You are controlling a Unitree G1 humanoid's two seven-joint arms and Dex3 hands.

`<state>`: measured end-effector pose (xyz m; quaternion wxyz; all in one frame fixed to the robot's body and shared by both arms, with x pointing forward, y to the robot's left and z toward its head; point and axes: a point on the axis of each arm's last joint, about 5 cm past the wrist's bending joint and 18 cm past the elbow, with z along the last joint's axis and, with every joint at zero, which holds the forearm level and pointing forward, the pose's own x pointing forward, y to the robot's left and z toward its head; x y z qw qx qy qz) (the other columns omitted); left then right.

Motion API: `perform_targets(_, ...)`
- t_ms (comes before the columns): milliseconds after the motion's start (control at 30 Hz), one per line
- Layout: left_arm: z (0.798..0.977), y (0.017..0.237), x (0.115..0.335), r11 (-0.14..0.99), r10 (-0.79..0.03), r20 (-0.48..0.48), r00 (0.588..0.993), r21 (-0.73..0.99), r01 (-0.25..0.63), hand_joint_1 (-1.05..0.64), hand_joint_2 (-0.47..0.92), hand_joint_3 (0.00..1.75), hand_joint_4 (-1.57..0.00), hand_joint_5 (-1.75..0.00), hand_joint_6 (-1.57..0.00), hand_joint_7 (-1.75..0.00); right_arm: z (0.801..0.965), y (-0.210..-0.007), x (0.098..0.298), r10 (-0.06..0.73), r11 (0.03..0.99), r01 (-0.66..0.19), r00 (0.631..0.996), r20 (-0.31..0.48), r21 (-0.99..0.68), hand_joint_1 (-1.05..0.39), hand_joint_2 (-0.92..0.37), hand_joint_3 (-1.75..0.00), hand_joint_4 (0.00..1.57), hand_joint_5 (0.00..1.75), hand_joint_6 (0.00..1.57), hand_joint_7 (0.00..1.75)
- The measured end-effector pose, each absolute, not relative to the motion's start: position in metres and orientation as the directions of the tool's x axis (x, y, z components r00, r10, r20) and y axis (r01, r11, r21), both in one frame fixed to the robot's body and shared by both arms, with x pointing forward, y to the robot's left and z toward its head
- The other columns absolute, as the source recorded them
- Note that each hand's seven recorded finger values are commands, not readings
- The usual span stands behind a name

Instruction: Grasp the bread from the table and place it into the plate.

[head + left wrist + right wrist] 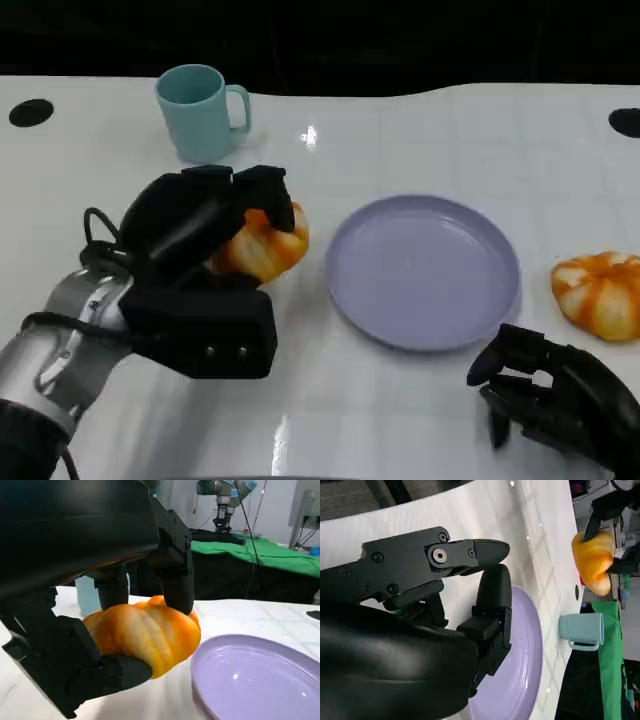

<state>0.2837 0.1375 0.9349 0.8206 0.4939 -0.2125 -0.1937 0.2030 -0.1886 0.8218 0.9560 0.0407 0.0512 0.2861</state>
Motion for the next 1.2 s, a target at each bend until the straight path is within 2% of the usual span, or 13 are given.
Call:
perform_targets(200, 0.937, 0.125, 0.291, 0.415, -0.555, 0.15, 0.818, 0.902, 0.116, -0.21, 0.71, 0.69, -0.78, -1.75, -0.57, -1.75, 0.821, -0.189, 0.203, 0.55, 0.834, -0.542, 0.832, -0.073, 0.105, -0.53, -0.92, -0.26, 0.68, 1.75, 0.66, 1.4)
perform_targets(300, 0.94, 0.112, 0.295, 0.409, -0.578, 0.157, 0.801, 0.905, 0.117, -0.2, 0.73, 0.65, -0.8, -1.75, -0.58, -1.75, 0.821, -0.189, 0.203, 0.555, 0.83, -0.547, 0.829, -0.071, 0.104, -0.53, -0.92, -0.26, 0.68, 1.75, 0.66, 1.4)
perform_targets(467, 0.939, 0.092, 0.299, 0.433, -0.61, 0.197, 0.768, 0.894, 0.115, -0.19, 0.67, 0.83, -0.84, -1.75, -0.62, -1.75, 0.821, -0.189, 0.203, 0.557, 0.829, -0.551, 0.828, -0.062, 0.096, -0.53, -0.92, -0.28, 0.68, 1.75, 0.65, 1.4)
perform_targets(600, 0.94, 0.078, 0.301, 0.439, -0.632, 0.21, 0.746, 0.89, 0.121, -0.22, 0.65, 0.87, -0.85, -1.75, -0.65, -1.67, 0.821, -0.189, 0.203, 0.554, 0.831, -0.548, 0.83, -0.06, 0.091, -0.51, -0.92, -0.28, 0.68, 1.75, 0.65, 1.4)
perform_targets(900, 0.939, 0.053, 0.302, 0.42, -0.675, 0.214, 0.706, 0.898, 0.129, -0.24, 0.64, 0.89, -0.9, -1.75, -0.66, -1.74, 0.821, -0.188, 0.203, 0.551, 0.834, -0.545, 0.832, -0.062, 0.091, -0.51, -0.92, -0.27, 0.68, 1.75, 0.66, 1.38)
perform_targets(1033, 0.941, 0.043, 0.303, 0.417, -0.689, 0.224, 0.689, 0.901, 0.124, -0.25, 0.62, 0.97, -0.93, -1.75, -0.73, -1.58, 0.821, -0.188, 0.203, 0.551, 0.833, -0.543, 0.832, -0.07, 0.1, -0.48, -0.92, -0.27, 0.69, 1.75, 0.67, 1.38)
perform_targets(1200, 0.94, 0.026, 0.301, 0.405, -0.715, 0.21, 0.667, 0.902, 0.15, -0.25, 0.57, 1.07, -0.94, -1.75, -0.74, -1.61, 0.821, -0.188, 0.203, 0.556, 0.83, -0.548, 0.829, -0.063, 0.103, -0.5, -0.92, -0.26, 0.7, 1.75, 0.67, 1.39)
